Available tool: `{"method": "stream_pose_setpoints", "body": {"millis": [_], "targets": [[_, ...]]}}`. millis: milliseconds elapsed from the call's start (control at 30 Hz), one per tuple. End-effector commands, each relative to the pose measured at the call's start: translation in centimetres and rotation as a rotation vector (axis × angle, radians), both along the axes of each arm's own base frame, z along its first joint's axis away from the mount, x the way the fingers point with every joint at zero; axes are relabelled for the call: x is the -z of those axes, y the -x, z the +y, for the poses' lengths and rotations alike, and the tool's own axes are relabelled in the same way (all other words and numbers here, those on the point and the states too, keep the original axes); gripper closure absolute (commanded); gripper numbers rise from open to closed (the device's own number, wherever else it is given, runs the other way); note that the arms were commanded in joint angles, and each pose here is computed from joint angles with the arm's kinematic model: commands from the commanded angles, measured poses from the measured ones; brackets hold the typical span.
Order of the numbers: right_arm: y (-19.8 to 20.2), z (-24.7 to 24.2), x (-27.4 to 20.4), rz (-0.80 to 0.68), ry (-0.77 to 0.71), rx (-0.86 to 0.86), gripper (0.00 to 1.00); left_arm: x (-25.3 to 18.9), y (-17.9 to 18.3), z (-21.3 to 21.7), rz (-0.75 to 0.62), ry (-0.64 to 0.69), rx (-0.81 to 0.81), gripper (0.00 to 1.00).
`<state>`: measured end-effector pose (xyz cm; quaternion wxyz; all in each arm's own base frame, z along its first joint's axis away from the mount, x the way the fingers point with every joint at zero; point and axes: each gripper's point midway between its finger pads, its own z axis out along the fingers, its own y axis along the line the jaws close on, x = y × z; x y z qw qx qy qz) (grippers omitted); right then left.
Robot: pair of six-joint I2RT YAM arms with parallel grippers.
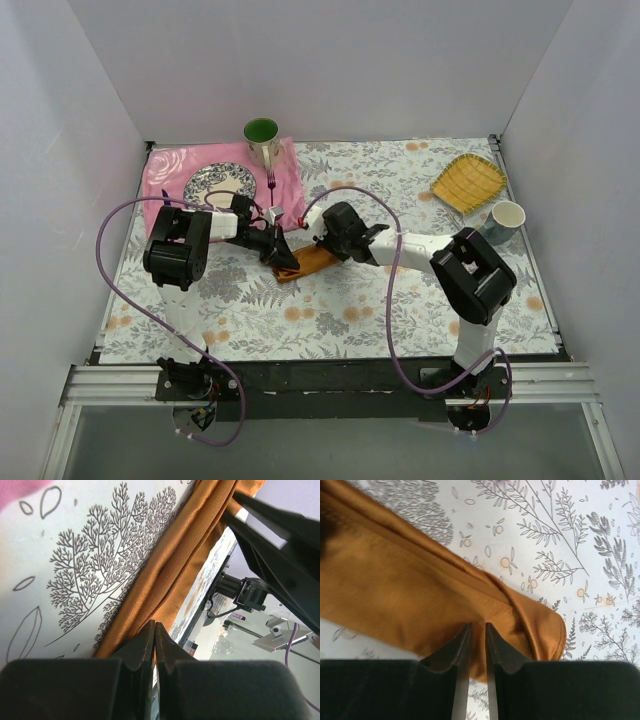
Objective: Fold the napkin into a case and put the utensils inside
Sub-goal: Stuff the top corner of the smaller-rectangle-folded napkin into the folded napkin.
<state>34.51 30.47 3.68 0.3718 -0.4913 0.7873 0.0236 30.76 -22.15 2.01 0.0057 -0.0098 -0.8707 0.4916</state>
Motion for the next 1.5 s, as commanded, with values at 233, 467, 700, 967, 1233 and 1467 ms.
{"method": "stream_pose_setpoints", "body": {"millis": [233, 467, 700, 967, 1233, 1467], "targets": [[0.2, 1.7, -8.6, 0.322, -0.441, -0.019, 0.59, 2.4, -1.0, 1.1, -0.051, -0.12, -0.019, 1.0], [-1.6, 0.7, -6.5, 0.533, -0.589, 0.098, 0.61, 2.4, -1.0, 1.1, -0.055, -0.121, -0.017, 1.0], [-2.1, -0.4, -3.4, 0.657, -0.653, 0.181, 0.67, 2.6, -0.8, 1.2, -0.046, -0.122, -0.016, 1.0], [-1.0, -0.4, -5.4, 0.808, -0.842, 0.145, 0.71, 2.6, -0.8, 1.1, -0.048, -0.117, -0.013, 1.0], [-1.6, -0.1, -9.0, 0.853, -1.005, 0.122, 0.45, 2.6, -0.7, 1.2, -0.043, -0.119, -0.016, 1.0], [-3.3, -0.6, -7.4, 0.891, -1.046, 0.193, 0.35, 2.6, -0.7, 1.1, -0.041, -0.116, -0.014, 1.0]]}}
